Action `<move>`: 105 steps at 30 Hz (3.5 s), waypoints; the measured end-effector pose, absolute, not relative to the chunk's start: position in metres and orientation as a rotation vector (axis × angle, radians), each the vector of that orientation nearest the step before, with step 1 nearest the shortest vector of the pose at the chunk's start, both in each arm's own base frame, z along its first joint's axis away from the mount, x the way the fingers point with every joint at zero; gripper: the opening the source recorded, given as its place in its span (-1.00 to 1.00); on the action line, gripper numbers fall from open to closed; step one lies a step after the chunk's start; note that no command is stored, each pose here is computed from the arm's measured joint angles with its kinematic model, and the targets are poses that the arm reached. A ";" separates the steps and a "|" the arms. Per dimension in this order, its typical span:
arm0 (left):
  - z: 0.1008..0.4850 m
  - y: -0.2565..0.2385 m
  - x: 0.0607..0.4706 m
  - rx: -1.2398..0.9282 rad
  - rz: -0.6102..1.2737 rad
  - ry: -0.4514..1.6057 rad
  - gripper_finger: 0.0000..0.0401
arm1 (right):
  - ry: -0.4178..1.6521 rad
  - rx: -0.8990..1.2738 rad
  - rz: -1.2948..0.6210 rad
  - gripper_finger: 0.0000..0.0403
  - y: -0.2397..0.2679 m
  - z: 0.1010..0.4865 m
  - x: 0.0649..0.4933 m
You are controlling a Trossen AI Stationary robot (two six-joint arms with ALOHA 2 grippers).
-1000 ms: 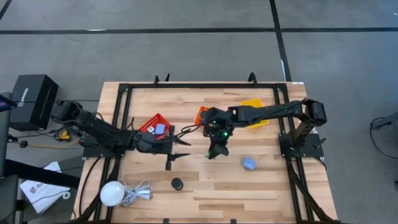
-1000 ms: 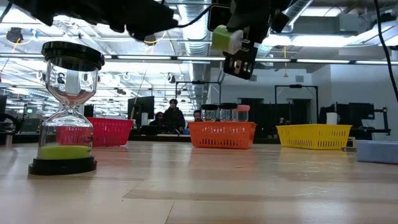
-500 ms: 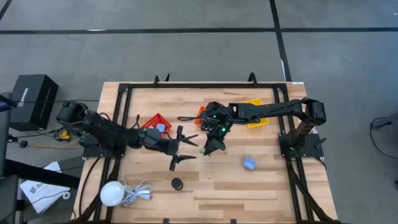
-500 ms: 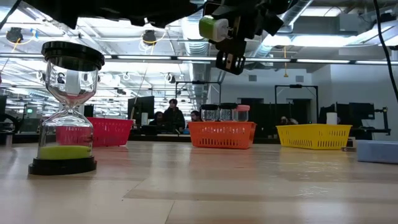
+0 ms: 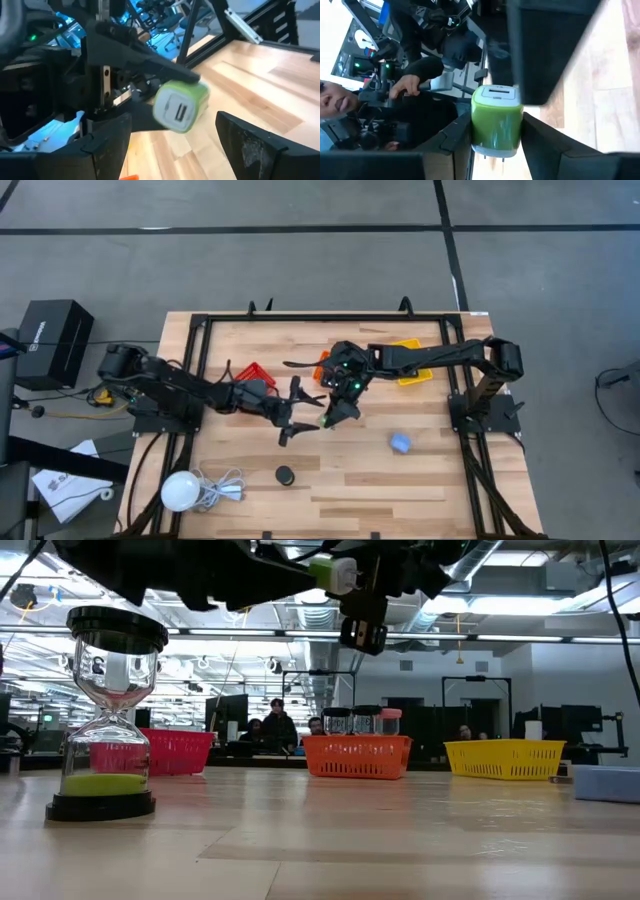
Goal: Pick & Place Office items
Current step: Put the green charger adapter into the red basket
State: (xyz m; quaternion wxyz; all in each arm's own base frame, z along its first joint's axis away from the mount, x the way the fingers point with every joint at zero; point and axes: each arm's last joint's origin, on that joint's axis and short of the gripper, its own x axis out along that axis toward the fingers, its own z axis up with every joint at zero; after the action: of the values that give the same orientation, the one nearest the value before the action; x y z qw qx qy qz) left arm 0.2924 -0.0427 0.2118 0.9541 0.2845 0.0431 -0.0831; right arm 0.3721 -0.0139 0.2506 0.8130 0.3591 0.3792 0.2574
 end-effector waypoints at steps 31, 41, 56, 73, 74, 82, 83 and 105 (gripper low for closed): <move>0.220 -0.041 0.309 0.598 -0.265 0.053 0.01 | 0.784 0.793 0.589 -0.30 -0.013 0.254 0.374; 0.220 -0.039 0.309 0.595 -0.260 0.053 -0.11 | 0.776 0.788 0.587 -0.30 -0.013 0.255 0.375; 0.222 -0.039 0.309 0.595 -0.248 0.044 -0.15 | 0.772 0.786 0.578 -0.23 -0.014 0.255 0.375; 0.220 -0.038 0.309 0.541 -0.218 0.071 -0.15 | 0.763 0.756 0.602 -0.22 -0.020 0.254 0.374; 0.220 -0.038 0.309 0.542 -0.215 0.073 -0.15 | 0.764 0.756 0.602 -0.22 -0.020 0.254 0.373; 0.220 -0.038 0.309 0.536 -0.198 0.084 -0.15 | 0.774 0.759 0.595 -0.22 -0.023 0.253 0.372; 0.220 -0.038 0.309 0.536 -0.198 0.084 -0.15 | 0.775 0.760 0.595 -0.22 -0.023 0.253 0.372; 0.237 -0.037 0.293 0.472 -0.182 0.131 -0.15 | 0.760 0.740 0.631 -0.22 -0.022 0.254 0.373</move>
State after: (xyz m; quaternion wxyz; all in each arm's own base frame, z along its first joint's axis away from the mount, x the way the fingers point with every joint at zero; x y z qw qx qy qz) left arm 0.2931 -0.0369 0.2371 0.9660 0.2335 0.0648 -0.0901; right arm 0.3725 -0.0221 0.2538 0.8156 0.3469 0.3563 0.2958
